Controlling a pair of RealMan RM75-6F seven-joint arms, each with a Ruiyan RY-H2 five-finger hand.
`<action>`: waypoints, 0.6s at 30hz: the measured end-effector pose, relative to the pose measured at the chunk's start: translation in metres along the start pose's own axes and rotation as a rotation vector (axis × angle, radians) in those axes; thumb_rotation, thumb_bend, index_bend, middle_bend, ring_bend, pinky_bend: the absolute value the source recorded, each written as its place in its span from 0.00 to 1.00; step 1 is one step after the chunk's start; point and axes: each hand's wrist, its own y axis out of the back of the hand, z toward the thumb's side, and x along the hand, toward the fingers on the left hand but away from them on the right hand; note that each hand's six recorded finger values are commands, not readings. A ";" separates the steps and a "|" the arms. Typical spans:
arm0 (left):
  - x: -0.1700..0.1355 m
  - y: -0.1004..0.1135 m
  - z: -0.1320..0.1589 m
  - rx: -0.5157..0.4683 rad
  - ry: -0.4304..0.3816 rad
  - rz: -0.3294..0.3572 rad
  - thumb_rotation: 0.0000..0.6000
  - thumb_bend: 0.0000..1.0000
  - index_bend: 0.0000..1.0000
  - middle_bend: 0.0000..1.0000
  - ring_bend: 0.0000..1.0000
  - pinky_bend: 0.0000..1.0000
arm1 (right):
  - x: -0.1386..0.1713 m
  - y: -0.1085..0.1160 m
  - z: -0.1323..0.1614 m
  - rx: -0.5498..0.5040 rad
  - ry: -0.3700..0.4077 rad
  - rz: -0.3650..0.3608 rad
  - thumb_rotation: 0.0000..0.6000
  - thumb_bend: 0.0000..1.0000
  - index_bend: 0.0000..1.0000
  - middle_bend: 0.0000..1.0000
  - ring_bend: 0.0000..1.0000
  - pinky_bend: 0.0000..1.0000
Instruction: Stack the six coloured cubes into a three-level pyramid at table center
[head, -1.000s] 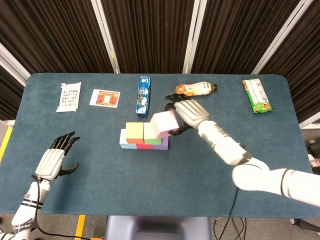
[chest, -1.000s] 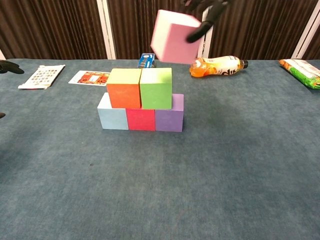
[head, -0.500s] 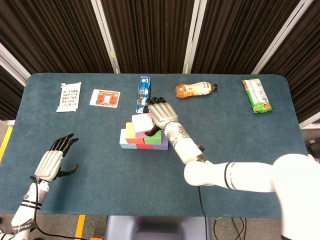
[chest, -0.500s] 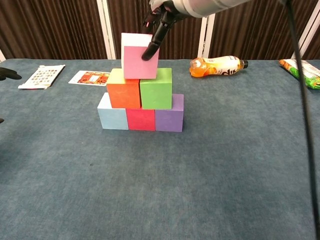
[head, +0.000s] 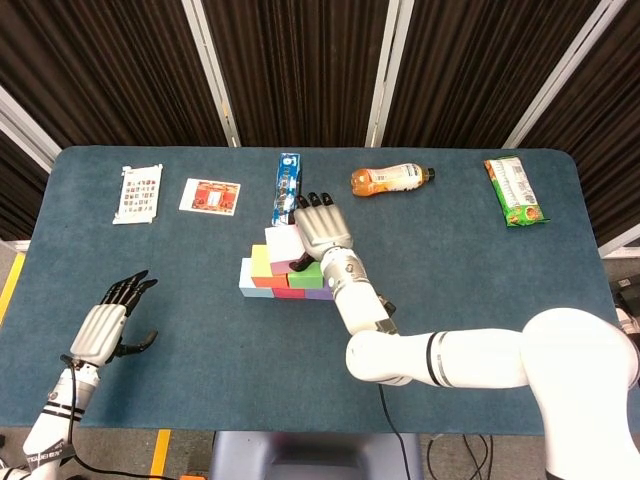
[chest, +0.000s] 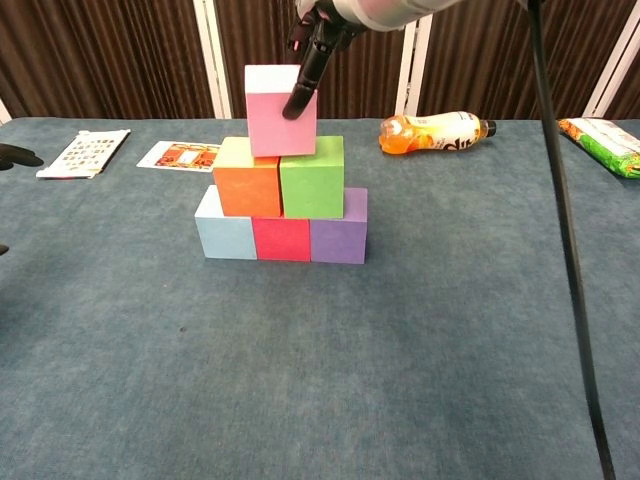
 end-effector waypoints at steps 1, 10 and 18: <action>0.000 0.000 0.000 -0.001 0.000 -0.001 1.00 0.33 0.10 0.00 0.00 0.08 | 0.000 -0.001 0.001 0.000 -0.003 -0.001 1.00 0.30 0.48 0.18 0.04 0.05; 0.000 -0.003 -0.003 -0.011 0.000 -0.005 1.00 0.33 0.10 0.00 0.00 0.08 | 0.001 -0.008 0.010 -0.012 -0.024 0.000 1.00 0.30 0.48 0.18 0.04 0.04; -0.001 -0.005 -0.007 -0.019 0.007 -0.009 1.00 0.33 0.10 0.00 0.00 0.08 | 0.000 -0.009 0.013 -0.019 -0.044 -0.001 1.00 0.30 0.47 0.18 0.04 0.03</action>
